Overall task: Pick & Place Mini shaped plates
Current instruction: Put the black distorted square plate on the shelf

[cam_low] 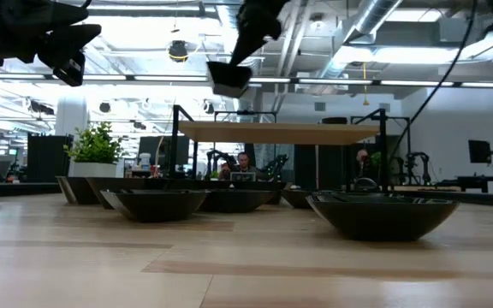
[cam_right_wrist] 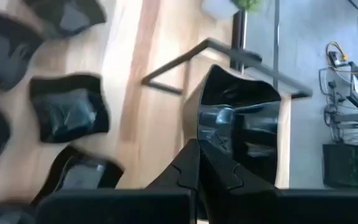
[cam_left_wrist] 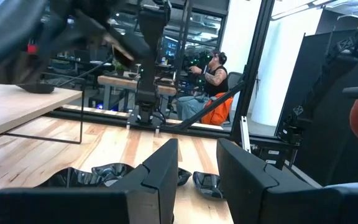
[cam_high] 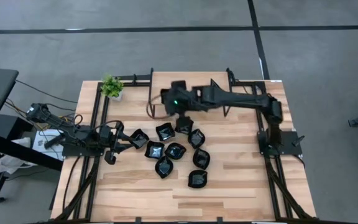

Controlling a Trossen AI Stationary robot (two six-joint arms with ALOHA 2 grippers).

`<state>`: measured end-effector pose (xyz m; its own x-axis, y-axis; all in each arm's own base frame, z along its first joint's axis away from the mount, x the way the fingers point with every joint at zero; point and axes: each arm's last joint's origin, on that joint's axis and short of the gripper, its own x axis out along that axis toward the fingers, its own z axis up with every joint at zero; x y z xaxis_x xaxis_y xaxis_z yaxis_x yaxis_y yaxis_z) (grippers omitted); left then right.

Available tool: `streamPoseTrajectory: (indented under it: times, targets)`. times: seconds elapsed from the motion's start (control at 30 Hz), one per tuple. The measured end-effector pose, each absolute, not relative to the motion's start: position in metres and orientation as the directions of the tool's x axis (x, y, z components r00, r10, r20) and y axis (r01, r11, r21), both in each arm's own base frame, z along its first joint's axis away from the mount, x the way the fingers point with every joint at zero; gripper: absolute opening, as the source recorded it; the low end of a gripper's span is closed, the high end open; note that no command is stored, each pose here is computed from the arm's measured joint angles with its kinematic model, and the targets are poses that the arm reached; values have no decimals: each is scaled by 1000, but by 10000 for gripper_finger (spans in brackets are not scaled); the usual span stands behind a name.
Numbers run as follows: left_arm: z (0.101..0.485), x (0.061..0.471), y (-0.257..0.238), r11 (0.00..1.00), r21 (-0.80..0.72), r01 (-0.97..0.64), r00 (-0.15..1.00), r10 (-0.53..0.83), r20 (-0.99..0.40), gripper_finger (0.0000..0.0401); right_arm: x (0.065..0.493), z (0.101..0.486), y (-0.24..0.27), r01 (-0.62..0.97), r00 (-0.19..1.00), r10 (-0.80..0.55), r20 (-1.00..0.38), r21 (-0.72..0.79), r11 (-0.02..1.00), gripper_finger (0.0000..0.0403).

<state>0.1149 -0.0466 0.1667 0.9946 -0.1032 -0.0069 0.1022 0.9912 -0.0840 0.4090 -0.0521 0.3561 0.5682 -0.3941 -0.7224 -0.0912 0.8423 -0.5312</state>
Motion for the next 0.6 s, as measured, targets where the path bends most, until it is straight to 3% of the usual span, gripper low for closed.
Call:
streamPoseTrajectory:
  times: [0.23, 0.6]
  targets:
    - [167, 115, -47, 991, -85, 102, 995, -103, -4, 112, 443, 347, -90, -115, 552, -391, -736, -532, 839, 0]
    - [167, 115, -47, 991, -86, 103, 995, -103, -2, 112, 459, 327, -130, -83, 501, -430, -751, -536, 840, 0]
